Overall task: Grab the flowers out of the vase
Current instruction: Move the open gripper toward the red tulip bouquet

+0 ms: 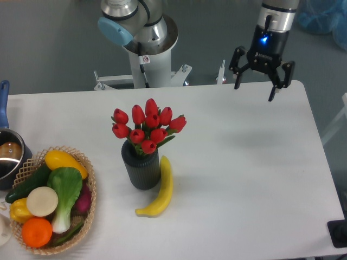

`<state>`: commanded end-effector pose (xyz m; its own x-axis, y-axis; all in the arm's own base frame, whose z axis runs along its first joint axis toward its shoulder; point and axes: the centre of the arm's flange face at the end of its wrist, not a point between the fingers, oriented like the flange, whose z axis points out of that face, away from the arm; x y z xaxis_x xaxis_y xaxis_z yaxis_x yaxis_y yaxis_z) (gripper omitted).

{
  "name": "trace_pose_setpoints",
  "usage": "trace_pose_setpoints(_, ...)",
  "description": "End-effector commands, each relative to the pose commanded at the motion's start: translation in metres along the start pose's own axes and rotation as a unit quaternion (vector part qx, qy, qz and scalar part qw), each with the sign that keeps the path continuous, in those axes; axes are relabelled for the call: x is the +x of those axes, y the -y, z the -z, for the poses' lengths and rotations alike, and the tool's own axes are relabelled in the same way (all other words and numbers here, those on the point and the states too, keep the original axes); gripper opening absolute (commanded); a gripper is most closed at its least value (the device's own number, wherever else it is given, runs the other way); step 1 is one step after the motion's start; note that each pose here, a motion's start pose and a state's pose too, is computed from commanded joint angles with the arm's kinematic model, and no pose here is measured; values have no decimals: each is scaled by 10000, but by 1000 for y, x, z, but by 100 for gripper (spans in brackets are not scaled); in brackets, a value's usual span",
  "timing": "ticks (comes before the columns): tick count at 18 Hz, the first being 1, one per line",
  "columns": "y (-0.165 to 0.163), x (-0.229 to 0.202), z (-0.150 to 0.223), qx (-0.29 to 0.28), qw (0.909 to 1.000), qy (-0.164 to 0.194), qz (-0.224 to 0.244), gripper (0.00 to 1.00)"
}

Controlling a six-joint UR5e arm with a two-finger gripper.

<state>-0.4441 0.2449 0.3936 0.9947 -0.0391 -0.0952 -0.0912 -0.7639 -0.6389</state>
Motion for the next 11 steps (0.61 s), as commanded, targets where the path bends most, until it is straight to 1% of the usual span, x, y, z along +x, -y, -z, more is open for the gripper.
trace_pose_setpoints(3,-8,8,-10,7,10000,66,-65,100)
trace_pose_setpoints(6,-14,20,-23,0,10000,-92,30,100)
trace_pose_setpoints(11,-34,48,-44,-28,9993,-339,147,100)
